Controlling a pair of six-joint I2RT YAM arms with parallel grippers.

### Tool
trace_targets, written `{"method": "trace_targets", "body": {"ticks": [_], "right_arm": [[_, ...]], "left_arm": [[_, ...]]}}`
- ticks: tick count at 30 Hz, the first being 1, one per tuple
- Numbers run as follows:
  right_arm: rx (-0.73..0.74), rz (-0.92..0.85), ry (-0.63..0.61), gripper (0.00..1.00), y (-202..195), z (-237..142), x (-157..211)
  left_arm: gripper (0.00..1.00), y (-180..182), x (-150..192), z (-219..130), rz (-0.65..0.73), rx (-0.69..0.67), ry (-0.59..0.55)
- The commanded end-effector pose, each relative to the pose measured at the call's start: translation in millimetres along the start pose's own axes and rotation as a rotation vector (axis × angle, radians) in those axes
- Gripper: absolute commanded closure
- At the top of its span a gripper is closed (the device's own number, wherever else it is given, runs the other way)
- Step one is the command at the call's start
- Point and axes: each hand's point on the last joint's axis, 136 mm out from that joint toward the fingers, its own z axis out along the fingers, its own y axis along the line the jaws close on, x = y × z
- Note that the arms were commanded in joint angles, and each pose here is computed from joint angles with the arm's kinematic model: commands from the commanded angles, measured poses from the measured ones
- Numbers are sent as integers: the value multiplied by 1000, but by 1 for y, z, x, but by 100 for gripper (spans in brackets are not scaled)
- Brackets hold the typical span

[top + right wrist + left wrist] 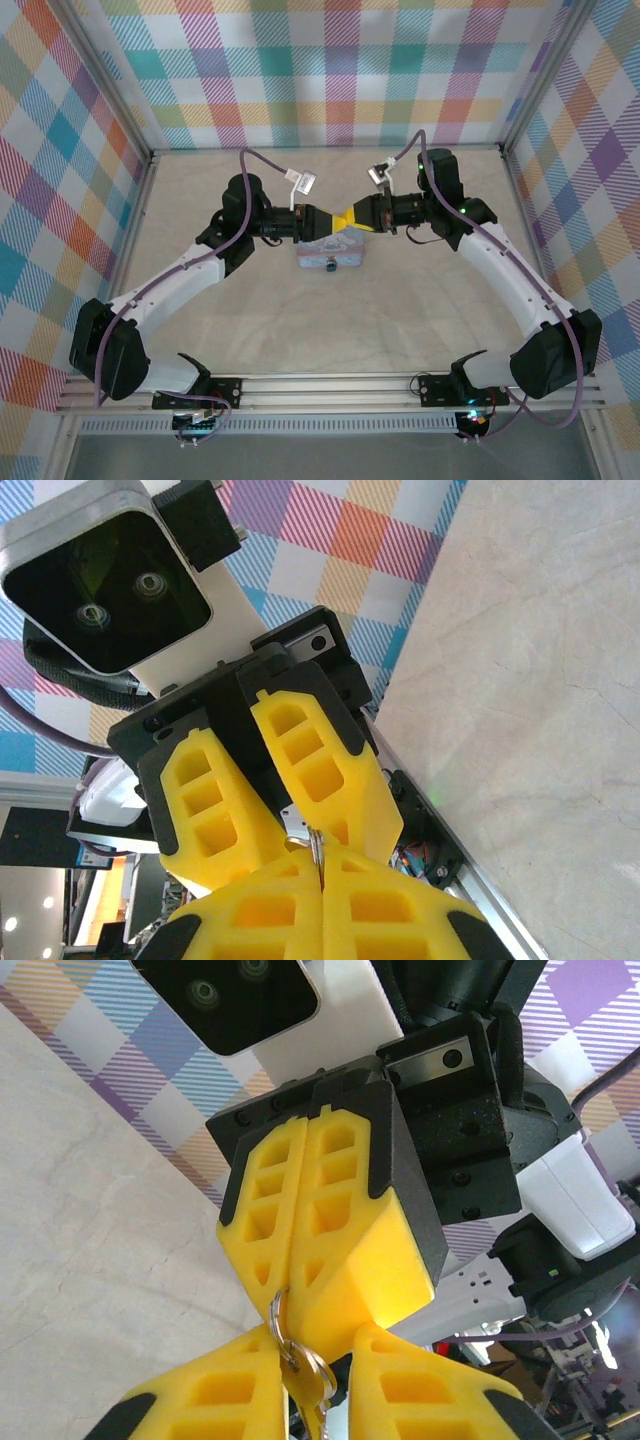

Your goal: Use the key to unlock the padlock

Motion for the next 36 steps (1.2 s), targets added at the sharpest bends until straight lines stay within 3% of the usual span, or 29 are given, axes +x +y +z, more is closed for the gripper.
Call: {"method": "trace_targets", "body": {"ticks": [1,19,20,24,28,33,36], "right_arm": [[-15,-26,12,100,3,-1,6],[4,-24,33,100,-4,-2,14],[4,-25,34,100,-4,-2,15],[3,-26,32,100,-4,-3,16],[0,-25,34,100,-3,-3,16],[-7,-14,39,100,-4,-2,17],[-13,-11,40,100,-4,-2,17]], "left_arm": [[87,-4,2,-5,36,-18,-1],[87,15,12,-19,7,-119,1],[84,16,13,-19,4,-126,1],[55,19,12,-24,0,-155,-16],[53,17,10,-25,6,-151,-22],[41,18,7,-21,1,-127,-26],[39,13,3,-16,4,-90,-34]]}}
